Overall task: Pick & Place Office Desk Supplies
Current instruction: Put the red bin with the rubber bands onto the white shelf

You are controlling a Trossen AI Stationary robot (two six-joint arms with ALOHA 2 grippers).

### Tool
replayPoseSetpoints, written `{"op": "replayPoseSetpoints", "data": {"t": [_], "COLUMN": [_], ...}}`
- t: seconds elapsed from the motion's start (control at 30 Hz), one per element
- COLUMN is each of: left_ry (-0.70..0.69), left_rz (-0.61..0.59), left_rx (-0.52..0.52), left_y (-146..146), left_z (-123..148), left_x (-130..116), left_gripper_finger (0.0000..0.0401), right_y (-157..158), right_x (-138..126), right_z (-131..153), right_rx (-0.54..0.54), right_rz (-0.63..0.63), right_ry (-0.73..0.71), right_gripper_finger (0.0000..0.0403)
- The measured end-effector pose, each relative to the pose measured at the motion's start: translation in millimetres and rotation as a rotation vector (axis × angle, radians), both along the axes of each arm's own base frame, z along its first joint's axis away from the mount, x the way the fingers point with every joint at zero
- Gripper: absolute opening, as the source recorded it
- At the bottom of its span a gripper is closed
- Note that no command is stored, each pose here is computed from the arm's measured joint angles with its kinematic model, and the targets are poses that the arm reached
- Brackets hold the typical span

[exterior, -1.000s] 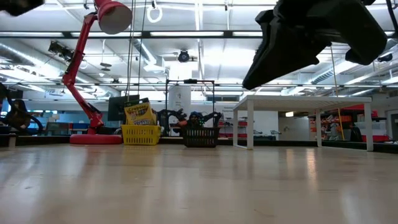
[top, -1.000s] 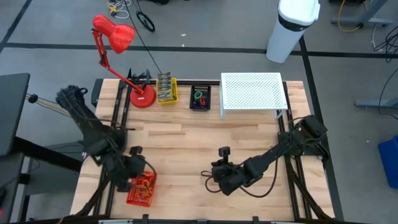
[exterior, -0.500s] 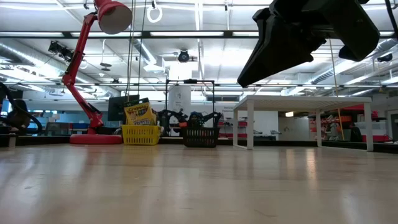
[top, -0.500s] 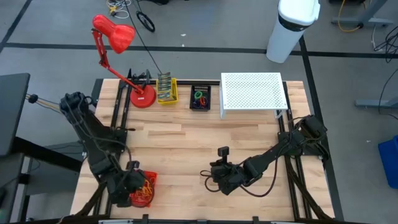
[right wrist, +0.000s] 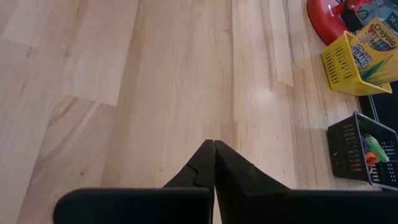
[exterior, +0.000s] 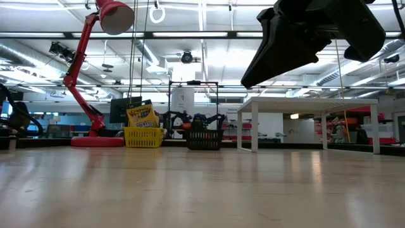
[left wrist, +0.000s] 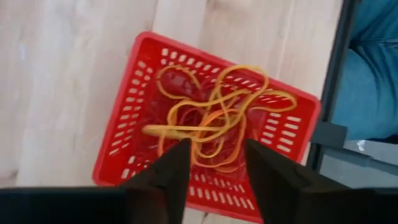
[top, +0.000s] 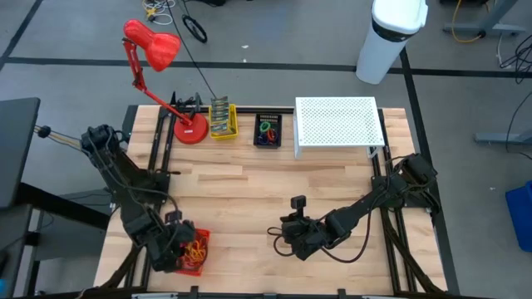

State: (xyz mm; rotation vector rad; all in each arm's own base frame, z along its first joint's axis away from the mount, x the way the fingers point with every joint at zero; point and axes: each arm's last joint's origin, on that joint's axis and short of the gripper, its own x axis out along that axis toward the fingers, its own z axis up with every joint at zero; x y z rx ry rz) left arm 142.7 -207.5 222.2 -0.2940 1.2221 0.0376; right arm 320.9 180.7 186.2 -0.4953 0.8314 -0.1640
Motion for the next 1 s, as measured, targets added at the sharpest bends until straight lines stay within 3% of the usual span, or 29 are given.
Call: {"op": "replayPoseSetpoints", "data": {"t": [0.2,0.33,0.6,0.83,1.0], "left_ry": [0.016,0.015,0.088,0.14,0.137], "left_rz": [0.012,-0.009,-0.156,-0.222,-0.252], "left_rx": [0.114,0.215,0.294,0.234,0.219], "left_y": [11,19,31,44,53], "left_z": [-2,-5,-16,-38,-54], "left_x": [-1,4,25,32,34], "left_gripper_finger": [0.0206,0.0208,0.0205,0.0179,0.0135], "right_y": [0,0,0,1,1], "right_x": [0,0,0,0,0], "right_z": [0,0,-1,-1,-1], "right_rx": [0.0,0.001,0.019,0.018,0.018], "right_rz": [0.001,-0.001,0.012,0.012,0.013], "right_ry": [0.0,0.0,0.014,0.016,0.016], "right_gripper_finger": [0.0014,0.0015,0.0016,0.0016,0.0017]}}
